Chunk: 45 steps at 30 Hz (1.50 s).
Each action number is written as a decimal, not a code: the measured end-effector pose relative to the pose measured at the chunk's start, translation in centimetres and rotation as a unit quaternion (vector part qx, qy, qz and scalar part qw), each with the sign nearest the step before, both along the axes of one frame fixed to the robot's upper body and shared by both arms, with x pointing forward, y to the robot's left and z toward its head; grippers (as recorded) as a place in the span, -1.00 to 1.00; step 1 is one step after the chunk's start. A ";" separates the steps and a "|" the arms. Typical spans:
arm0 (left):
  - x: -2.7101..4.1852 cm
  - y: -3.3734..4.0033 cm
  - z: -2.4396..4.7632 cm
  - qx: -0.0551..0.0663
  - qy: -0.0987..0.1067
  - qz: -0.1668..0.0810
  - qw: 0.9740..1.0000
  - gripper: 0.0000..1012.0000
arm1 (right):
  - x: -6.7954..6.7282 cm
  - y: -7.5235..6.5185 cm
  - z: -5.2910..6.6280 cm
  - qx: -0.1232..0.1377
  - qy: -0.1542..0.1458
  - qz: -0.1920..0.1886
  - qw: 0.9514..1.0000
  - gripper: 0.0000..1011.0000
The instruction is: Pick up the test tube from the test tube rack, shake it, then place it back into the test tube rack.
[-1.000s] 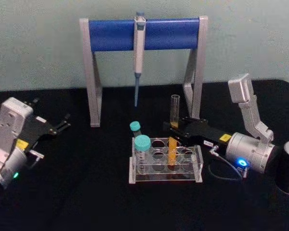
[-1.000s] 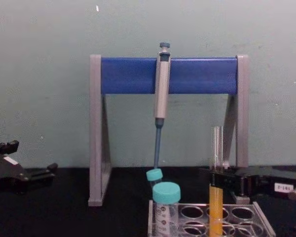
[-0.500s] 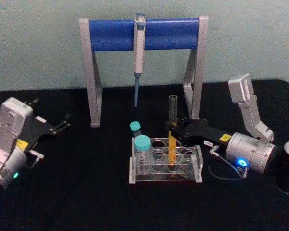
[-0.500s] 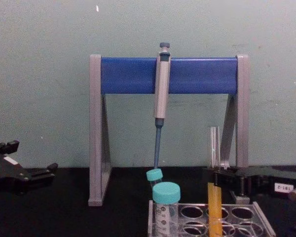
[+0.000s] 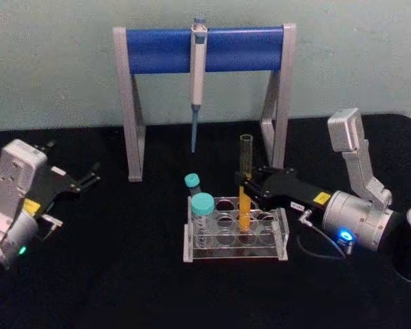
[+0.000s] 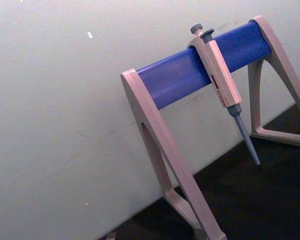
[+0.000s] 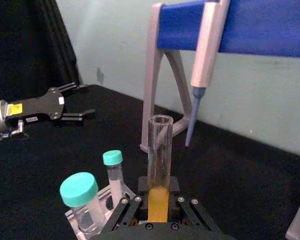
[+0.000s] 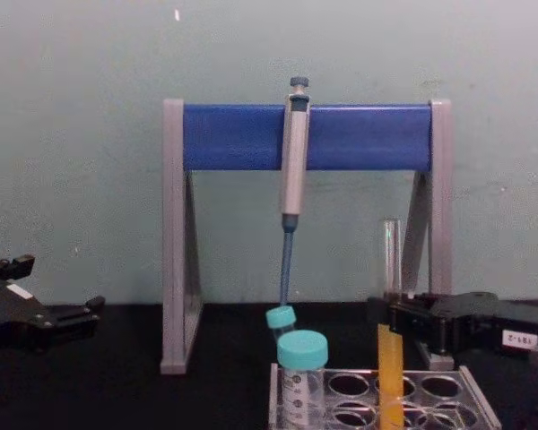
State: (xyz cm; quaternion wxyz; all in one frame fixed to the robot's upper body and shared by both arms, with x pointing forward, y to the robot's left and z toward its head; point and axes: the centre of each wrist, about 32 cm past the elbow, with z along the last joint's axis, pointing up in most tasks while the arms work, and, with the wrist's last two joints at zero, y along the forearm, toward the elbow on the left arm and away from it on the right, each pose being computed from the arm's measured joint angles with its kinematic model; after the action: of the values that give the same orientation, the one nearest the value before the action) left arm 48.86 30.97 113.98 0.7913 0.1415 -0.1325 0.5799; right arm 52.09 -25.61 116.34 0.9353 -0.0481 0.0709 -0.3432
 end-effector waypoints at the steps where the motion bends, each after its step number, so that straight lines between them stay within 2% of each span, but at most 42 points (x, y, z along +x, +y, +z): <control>1: 0.00 0.00 0.00 0.000 0.000 0.000 1.000 0.98 | -0.1 0.0 0.0 -0.001 -0.005 0.000 1.000 -0.56; 11: 0.00 0.00 0.00 0.000 0.000 0.000 1.000 0.98 | -1.4 0.1 0.5 -0.021 -0.069 0.000 0.997 -0.56; 17: 0.00 0.00 0.00 0.000 0.000 0.000 1.000 0.98 | -2.0 0.1 1.3 -0.015 -0.098 -0.003 0.995 -0.56; 23: 0.00 0.00 0.00 0.000 0.000 0.000 1.000 0.98 | -2.2 0.1 2.7 0.000 -0.128 -0.010 0.992 -0.56; 30: 0.00 0.00 0.00 0.000 0.000 0.000 1.000 0.98 | -1.9 0.6 3.4 0.013 -0.141 -0.017 0.990 -0.56; 37: 0.00 0.00 0.00 0.000 0.000 0.000 1.000 0.98 | -1.3 1.0 3.6 0.020 -0.142 -0.027 0.989 -0.56; 45: 0.00 0.00 0.00 0.000 0.000 0.000 1.000 0.98 | -1.6 0.2 4.0 0.010 -0.148 -0.048 0.988 -0.56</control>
State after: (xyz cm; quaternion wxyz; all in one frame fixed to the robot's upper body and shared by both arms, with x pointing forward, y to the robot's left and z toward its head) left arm 48.86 30.97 113.98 0.7913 0.1415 -0.1325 0.5799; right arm 50.48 -25.38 120.34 0.9185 0.0160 -0.0623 -0.3902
